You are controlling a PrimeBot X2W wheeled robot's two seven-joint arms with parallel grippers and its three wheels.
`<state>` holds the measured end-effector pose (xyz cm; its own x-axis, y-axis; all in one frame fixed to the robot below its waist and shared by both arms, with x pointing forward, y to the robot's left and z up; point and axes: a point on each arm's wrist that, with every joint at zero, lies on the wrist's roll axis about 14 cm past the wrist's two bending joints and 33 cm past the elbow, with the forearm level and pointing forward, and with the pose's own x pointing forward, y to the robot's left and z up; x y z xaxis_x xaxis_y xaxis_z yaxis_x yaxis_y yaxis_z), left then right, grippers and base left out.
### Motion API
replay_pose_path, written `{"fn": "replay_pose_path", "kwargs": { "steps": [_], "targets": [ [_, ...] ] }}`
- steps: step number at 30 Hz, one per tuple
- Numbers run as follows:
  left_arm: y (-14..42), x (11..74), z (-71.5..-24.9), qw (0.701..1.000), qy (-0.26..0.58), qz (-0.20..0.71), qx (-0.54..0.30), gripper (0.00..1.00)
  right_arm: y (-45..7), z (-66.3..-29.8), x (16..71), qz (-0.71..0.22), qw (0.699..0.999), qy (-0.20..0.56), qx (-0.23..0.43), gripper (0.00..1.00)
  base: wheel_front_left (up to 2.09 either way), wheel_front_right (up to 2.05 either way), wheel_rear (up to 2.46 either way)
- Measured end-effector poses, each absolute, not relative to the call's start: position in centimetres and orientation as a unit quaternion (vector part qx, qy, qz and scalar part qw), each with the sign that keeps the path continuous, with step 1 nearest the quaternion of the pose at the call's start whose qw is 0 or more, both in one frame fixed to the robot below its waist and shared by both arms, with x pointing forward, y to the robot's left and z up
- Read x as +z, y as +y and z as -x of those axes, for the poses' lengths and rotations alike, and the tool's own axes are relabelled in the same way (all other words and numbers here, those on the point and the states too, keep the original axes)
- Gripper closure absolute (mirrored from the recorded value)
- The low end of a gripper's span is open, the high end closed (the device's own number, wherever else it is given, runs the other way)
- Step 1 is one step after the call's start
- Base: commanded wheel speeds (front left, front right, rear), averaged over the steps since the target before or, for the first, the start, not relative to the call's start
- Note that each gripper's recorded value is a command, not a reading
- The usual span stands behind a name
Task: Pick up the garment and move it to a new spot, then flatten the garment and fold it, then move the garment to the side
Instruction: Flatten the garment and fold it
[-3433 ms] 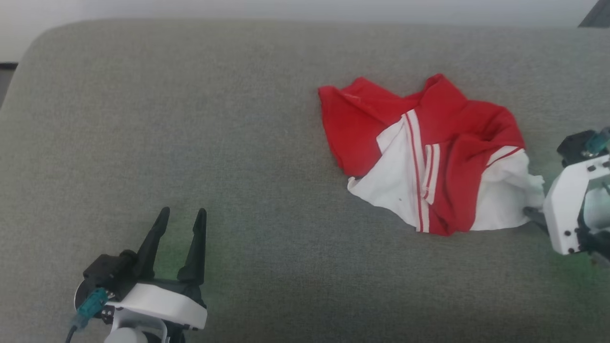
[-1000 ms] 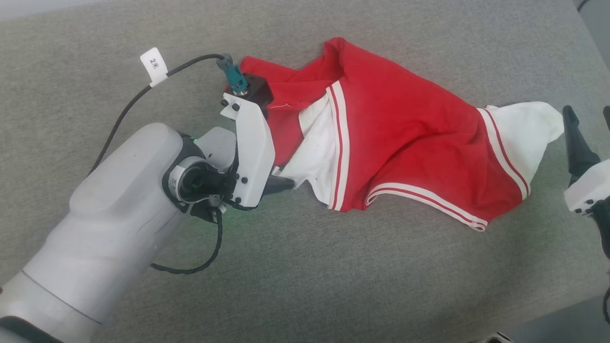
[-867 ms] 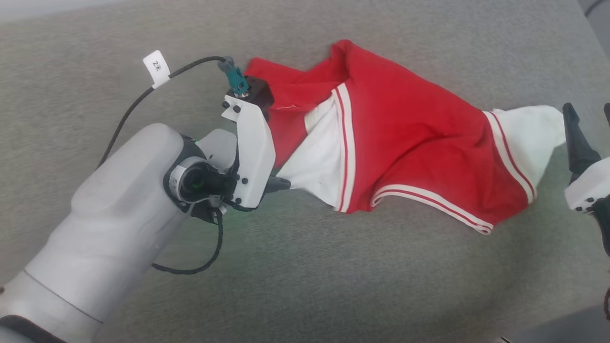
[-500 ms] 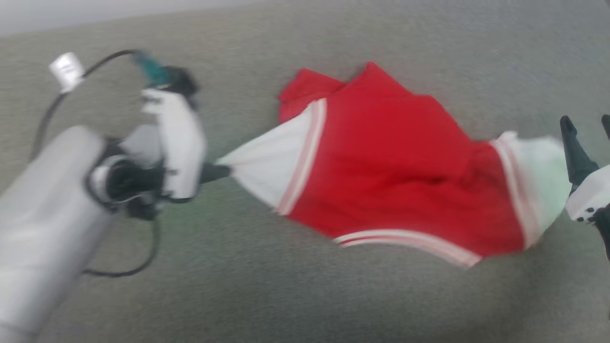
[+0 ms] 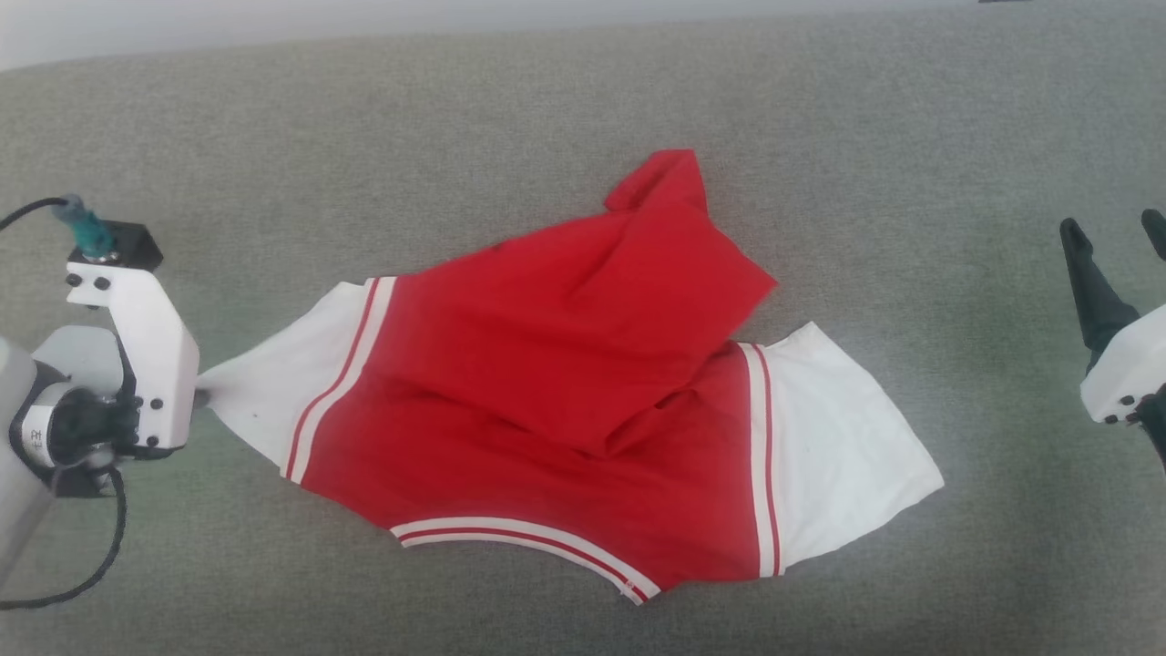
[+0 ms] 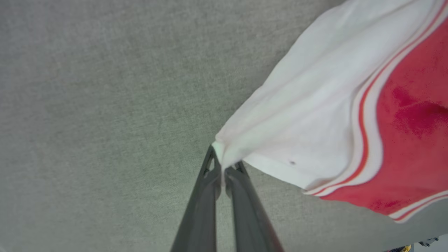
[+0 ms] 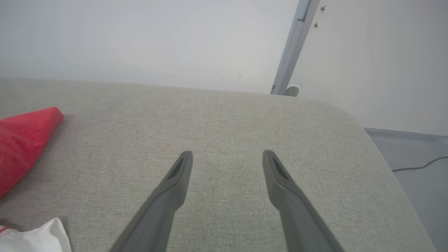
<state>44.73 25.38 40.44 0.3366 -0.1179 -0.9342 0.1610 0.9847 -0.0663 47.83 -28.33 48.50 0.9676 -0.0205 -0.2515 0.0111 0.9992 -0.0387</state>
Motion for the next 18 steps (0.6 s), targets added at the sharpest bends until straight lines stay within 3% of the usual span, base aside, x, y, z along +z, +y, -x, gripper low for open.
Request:
{"fn": "replay_pose_path", "kwargs": {
  "steps": [4, 5, 6, 7, 8, 13, 18],
  "targets": [
    [24.3, 40.7, -45.4, 0.837, 0.539, 0.013, -0.091, 1.0, -26.8, -47.9, 48.8, 0.035, 0.991, 0.128, 0.019, 0.0, 0.0, 0.0, 0.0],
    [24.2, 40.8, -45.6, 0.844, 0.529, 0.019, -0.09, 0.94, -26.2, -47.8, 48.8, 0.041, 0.99, 0.13, 0.03, 0.0, 0.0, 0.0, 0.0],
    [24.3, 40.9, -45.7, 0.848, 0.522, 0.022, -0.088, 0.82, -25.8, -47.8, 48.8, 0.048, 0.989, 0.131, 0.039, 0.0, 0.0, 0.0, 0.0],
    [24.5, 41.0, -45.7, 0.854, 0.513, 0.026, -0.085, 0.55, -25.5, -47.7, 48.9, 0.059, 0.988, 0.133, 0.049, 0.0, 0.0, 0.0, 0.0],
    [24.8, 41.2, -45.8, 0.861, 0.502, 0.028, -0.08, 0.0, -25.0, -47.6, 49.0, 0.066, 0.987, 0.135, 0.061, 0.0, 0.0, 0.0, 0.0],
    [25.6, 42.8, -46.6, 0.905, 0.418, 0.047, -0.063, 0.0, -22.2, -46.4, 48.8, 0.104, 0.973, 0.158, 0.133, 0.0, 0.0, 0.0, 0.0],
    [24.9, 44.5, -46.0, 0.947, 0.303, 0.081, -0.062, 0.0, -18.8, -43.2, 47.1, 0.156, 0.933, 0.221, 0.238, 0.0, 0.0, 0.0, 0.0]
  ]
}}
